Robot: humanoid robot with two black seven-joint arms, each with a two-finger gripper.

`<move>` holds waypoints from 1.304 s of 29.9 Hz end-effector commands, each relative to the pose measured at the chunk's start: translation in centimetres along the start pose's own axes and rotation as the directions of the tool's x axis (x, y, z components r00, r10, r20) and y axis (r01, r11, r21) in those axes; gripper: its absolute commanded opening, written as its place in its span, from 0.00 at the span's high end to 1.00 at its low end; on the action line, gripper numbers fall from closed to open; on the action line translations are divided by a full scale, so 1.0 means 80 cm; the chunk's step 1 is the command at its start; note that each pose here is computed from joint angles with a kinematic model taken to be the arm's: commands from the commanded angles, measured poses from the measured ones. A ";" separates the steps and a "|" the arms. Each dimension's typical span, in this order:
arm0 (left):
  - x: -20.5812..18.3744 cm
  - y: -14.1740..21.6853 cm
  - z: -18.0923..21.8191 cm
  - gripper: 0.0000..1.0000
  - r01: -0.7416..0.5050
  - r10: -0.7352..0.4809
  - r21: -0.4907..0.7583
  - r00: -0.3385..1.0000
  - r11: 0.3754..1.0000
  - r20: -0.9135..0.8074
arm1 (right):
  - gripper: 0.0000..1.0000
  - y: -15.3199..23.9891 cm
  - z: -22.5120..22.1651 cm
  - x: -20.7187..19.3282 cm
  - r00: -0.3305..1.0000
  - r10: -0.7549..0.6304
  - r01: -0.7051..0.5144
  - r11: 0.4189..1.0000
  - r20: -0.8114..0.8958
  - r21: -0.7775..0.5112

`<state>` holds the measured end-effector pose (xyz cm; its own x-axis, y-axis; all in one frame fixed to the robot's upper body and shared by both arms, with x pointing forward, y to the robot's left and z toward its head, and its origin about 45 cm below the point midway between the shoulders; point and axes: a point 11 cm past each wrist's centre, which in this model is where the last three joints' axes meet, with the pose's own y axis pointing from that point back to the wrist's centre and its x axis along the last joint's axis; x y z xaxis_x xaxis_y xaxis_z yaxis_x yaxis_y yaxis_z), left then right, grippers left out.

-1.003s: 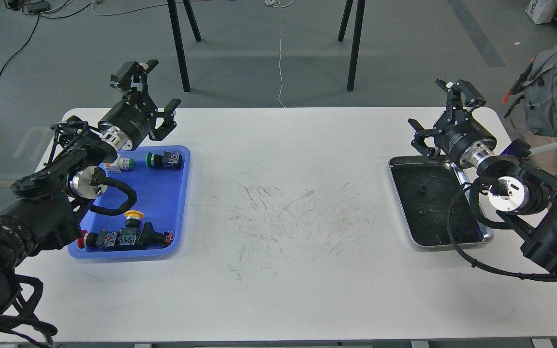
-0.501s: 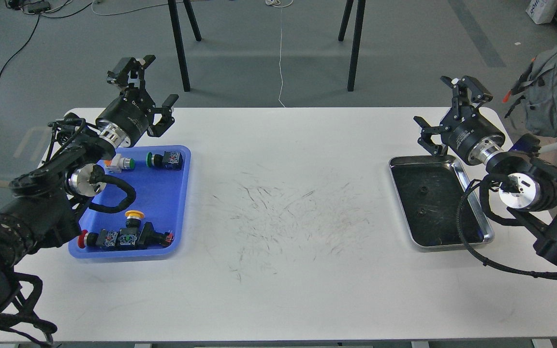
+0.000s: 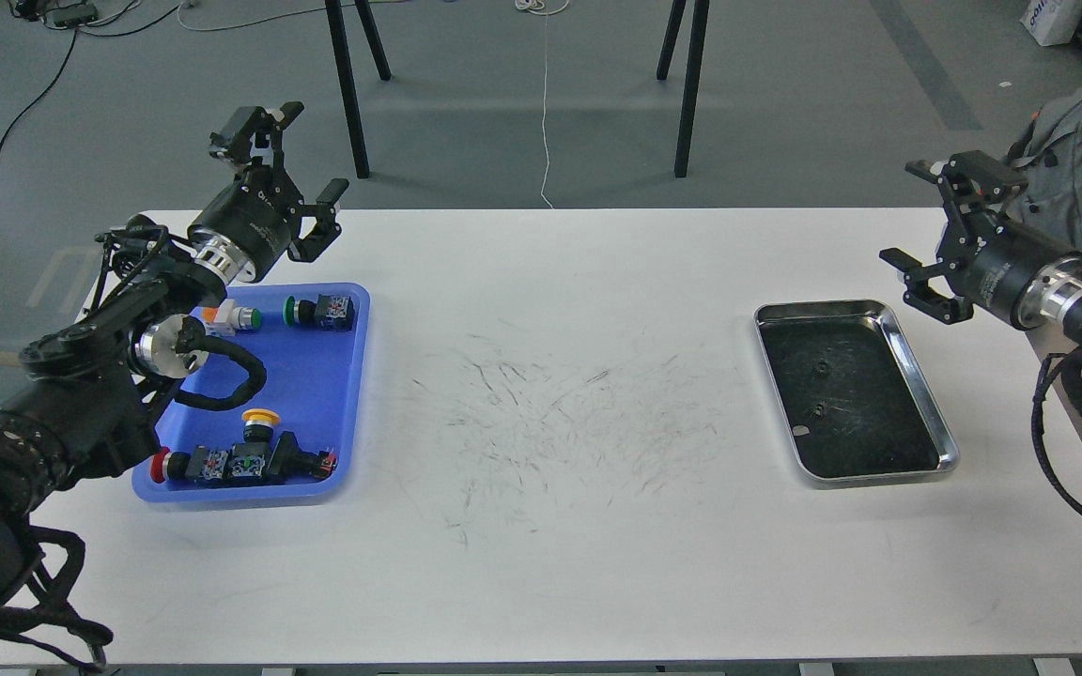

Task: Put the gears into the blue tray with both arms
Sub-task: 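Reach the right gripper into the metal tray and grasp a black gear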

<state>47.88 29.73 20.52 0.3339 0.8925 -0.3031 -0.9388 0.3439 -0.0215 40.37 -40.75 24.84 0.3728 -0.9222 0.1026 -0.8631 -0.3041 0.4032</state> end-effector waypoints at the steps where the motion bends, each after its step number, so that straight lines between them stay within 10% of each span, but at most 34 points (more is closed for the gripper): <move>1: 0.001 0.001 -0.001 0.00 -0.001 0.001 0.001 1.000 1.000 -0.001 | 0.00 0.015 0.005 0.016 0.988 -0.009 -0.003 0.997 -0.153 -0.081; 21: -0.008 -0.003 -0.006 0.00 0.010 -0.010 0.002 1.000 1.000 -0.011 | 0.02 -0.030 0.085 -0.029 0.688 -0.223 -0.002 0.951 -0.691 -0.309; 39: -0.007 -0.002 -0.006 0.00 0.008 -0.008 -0.007 1.000 1.000 -0.012 | 0.04 -0.051 0.111 -0.040 0.387 -0.362 -0.001 0.919 -0.848 -0.393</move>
<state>47.79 29.03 20.24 0.3405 0.8862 -0.3142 -0.9364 0.3497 -0.0287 39.25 -38.23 14.99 0.7499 -0.0870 0.6558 -0.6577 -0.2047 0.7250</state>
